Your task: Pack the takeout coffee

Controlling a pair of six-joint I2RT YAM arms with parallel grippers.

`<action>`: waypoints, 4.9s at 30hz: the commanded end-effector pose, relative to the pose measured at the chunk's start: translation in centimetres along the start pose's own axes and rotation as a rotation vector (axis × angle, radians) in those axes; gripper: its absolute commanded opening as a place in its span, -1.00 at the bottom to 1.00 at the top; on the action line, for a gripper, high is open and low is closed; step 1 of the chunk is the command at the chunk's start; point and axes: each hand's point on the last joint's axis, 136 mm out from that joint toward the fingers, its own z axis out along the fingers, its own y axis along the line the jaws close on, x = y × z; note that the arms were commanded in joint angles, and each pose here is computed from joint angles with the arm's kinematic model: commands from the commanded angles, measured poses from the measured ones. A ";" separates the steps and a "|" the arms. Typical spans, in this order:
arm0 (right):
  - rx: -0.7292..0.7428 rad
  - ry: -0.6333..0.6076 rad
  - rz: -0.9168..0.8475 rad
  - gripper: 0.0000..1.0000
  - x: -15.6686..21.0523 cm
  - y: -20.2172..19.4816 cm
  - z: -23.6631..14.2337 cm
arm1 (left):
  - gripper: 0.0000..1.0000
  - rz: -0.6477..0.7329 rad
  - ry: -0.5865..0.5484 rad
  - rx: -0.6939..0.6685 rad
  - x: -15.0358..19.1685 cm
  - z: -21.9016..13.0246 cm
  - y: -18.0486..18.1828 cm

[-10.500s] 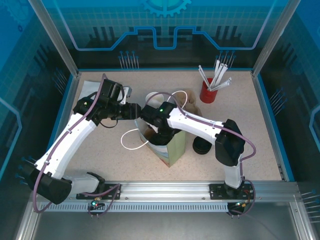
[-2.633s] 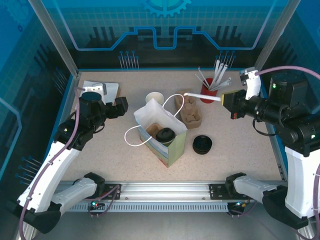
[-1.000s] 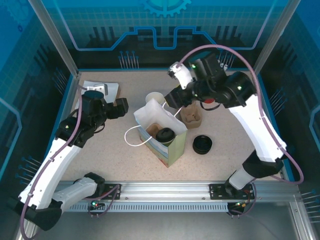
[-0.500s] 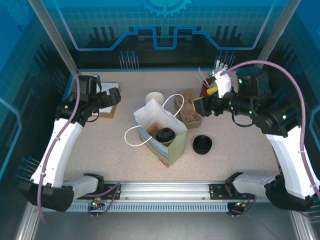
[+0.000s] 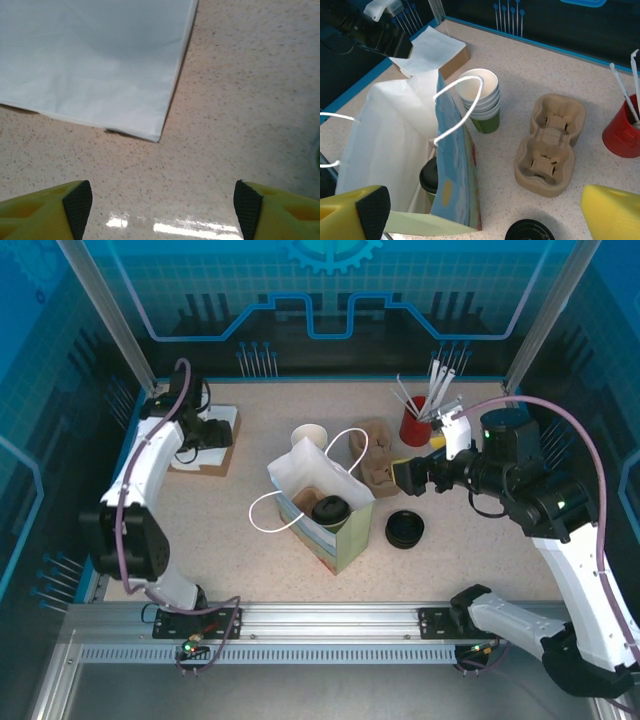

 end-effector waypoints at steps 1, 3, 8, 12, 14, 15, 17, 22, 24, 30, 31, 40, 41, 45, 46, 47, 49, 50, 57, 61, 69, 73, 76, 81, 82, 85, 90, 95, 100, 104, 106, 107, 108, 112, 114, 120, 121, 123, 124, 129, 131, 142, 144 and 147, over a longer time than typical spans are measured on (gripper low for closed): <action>0.014 -0.066 0.001 1.00 -0.6 -0.5 -0.3 | 0.50 0.084 0.069 -0.054 0.2 1.6 0.8; 0.022 -0.060 0.006 1.00 -0.2 -0.8 -0.2 | 0.45 0.101 0.103 -0.068 0.2 3.0 0.8; 0.041 -0.030 0.003 1.00 0.4 -1.4 0.4 | 0.35 0.171 0.177 -0.124 0.1 6.1 1.0; 0.047 -0.019 0.006 1.00 0.6 -1.7 0.7 | 0.23 0.198 0.208 -0.128 -0.1 7.6 0.9; 0.049 -0.014 0.008 1.00 0.7 -1.9 0.9 | 0.21 0.204 0.218 -0.124 -0.3 8.2 0.7; 0.049 -0.014 0.009 1.00 0.7 -1.9 1.0 | 0.20 0.206 0.224 -0.122 -0.2 8.5 0.6; 0.052 -0.010 0.012 1.00 0.8 -2.1 1.1 | 0.18 0.210 0.237 -0.125 -0.2 9.1 0.6; 0.058 -0.010 0.015 1.00 0.8 -2.3 1.3 | 0.16 0.214 0.265 -0.128 0.1 10.2 0.6; 0.057 -0.008 0.016 1.00 0.8 -2.3 1.3 | 0.16 0.216 0.271 -0.133 0.3 10.5 0.7; 0.052 -0.003 0.023 1.00 1.0 -2.4 1.5 | 0.07 0.222 0.277 -0.149 0.3 10.9 0.9; 0.051 -0.004 0.024 1.00 1.0 -2.3 1.5 | 0.04 0.225 0.278 -0.151 0.3 11.0 1.0; 0.045 -0.001 0.032 1.00 1.1 -2.3 1.7 | -0.08 0.235 0.277 -0.166 0.4 11.3 1.2; 0.046 -0.001 0.032 1.00 1.1 -2.3 1.7 | -0.11 0.236 0.280 -0.167 0.4 11.3 1.3; 0.048 -0.002 0.030 1.00 1.0 -2.3 1.6 | -0.24 0.242 0.286 -0.174 0.6 11.6 1.4; 0.050 -0.001 0.031 1.00 1.1 -2.4 1.6 | -0.28 0.243 0.286 -0.176 0.6 11.6 1.4; 0.049 -0.001 0.031 1.00 1.1 -2.4 1.6 | -0.31 0.245 0.289 -0.178 0.8 11.6 1.5; 0.052 -0.002 0.029 1.00 1.1 -2.4 1.5 | -0.40 0.247 0.290 -0.179 0.8 11.7 1.5; 0.056 -0.001 0.028 1.00 1.1 -2.4 1.5 | -0.43 0.247 0.291 -0.180 0.8 11.7 1.5; 0.062 0.002 0.029 1.00 1.3 -2.5 1.4 | -0.61 0.236 0.286 -0.161 0.8 11.5 1.2; 0.069 0.007 0.028 1.00 1.5 -2.7 1.5 | -0.91 0.239 0.280 -0.145 0.7 11.0 1.0; 0.062 -0.003 0.025 1.00 1.3 -2.6 1.6 | -1.00 0.220 0.179 -0.114 -1.1 6.3 0.5; 0.031 -0.026 0.013 1.00 0.7 -2.1 1.6 | -1.00 0.195 0.077 -0.090 -2.4 2.0 0.3; -0.014 -0.055 -0.017 1.00 0.0 -1.3 1.7 | -1.00 0.176 -0.015 -0.062 -3.3 -1.6 0.0; -0.100 -0.141 -0.094 1.00 -1.7 0.2 1.8 | -1.00 0.184 -0.212 -0.077 -5.3 -7.6 0.1; -0.118 -0.158 -0.113 1.00 -2.1 0.5 1.8 | -1.00 0.191 -0.255 -0.075 -5.7 -8.9 0.0; -0.189 -0.207 -0.182 1.00 -3.4 2.0 1.7 | -1.00 0.214 -0.354 -0.036 -6.7 -12.5 -1.2; -0.283 -0.269 -0.397 1.00 -5.3 5.6 2.2 | -1.00 0.288 -0.481 0.063 -7.7 -18.6 -5.1; -0.314 -0.328 -0.671 1.00 -7.6 9.7 3.2 | -1.00 0.306 -0.597 0.243 -7.8 -24.4 -8.9; -0.332 -0.391 -0.732 1.00 -11.8 11.4 4.3 | -0.99 0.343 -0.709 0.414 -7.0 -28.9 -12.0; -0.347 -0.431 -0.726 1.00 -14.8 12.3 5.2 | -0.97 0.363 -0.776 0.522 -6.5 -31.2 -13.5; -0.354 -0.438 -0.717 1.00 -16.0 12.6 5.8 | -0.97 0.368 -0.792 0.561 -6.4 -31.8 -14.0; -0.362 -0.427 -0.707 1.00 -16.4 12.7 6.6 | -0.97 0.368 -0.796 0.573 -6.3 -32.0 -14.2; -0.373 -0.418 -0.691 1.00 -16.8 12.9 7.2 | -0.97 0.370 -0.798 0.588 -6.2 -32.2 -14.3; -0.427 -0.399 -0.631 1.00 -18.0 13.7 9.2 | -0.97 0.370 -0.793 0.616 -6.2 -32.2 -14.9; -0.459 -0.381 -0.601 1.00 -18.3 14.3 10.3 | -0.97 0.369 -0.786 0.630 -6.1 -32.0 -15.1; -0.499 -0.314 -0.556 1.00 -17.9 15.2 14.4 | -0.97 0.372 -0.785 0.658 -6.0 -32.2 -15.6; -0.500 -0.306 -0.550 1.00 -17.8 15.2 15.1 | -0.97 0.373 -0.787 0.664 -6.0 -32.2 -15.7; -0.512 -0.283 -0.537 1.00 -17.6 15.3 16.3 | -0.97 0.373 -0.787 0.682 -6.0 -32.4 -15.9; -0.519 -0.273 -0.527 1.00 -17.5 15.4 17.0 | -0.97 0.373 -0.788 0.694 -5.9 -32.6 -16.1; -0.548 -0.277 -0.507 1.00 -17.8 16.1 18.8 | -0.97 0.373 -0.779 0.741 -5.7 -33.0 -16.6; -0.550 -0.293 -0.513 1.00 -18.1 16.4 19.2 | -0.97 0.376 -0.776 0.765 -5.5 -33.3 -16.9; -0.606 -0.373 -0.505 1.00 -19.7 17.5 20.1 | -0.97 0.379 -0.761 0.862 -4.8 -34.4 -17.8; -0.622 -0.394 -0.512 1.00 -20.0 17.7 19.7 | -0.97 0.378 -0.760 0.867 -4.7 -34.5 -17.9; -0.665 -0.405 -0.524 0.89 -19.9 18.3 19.1 | -0.97 0.376 -0.766 0.871 -4.7 -34.7 -17.8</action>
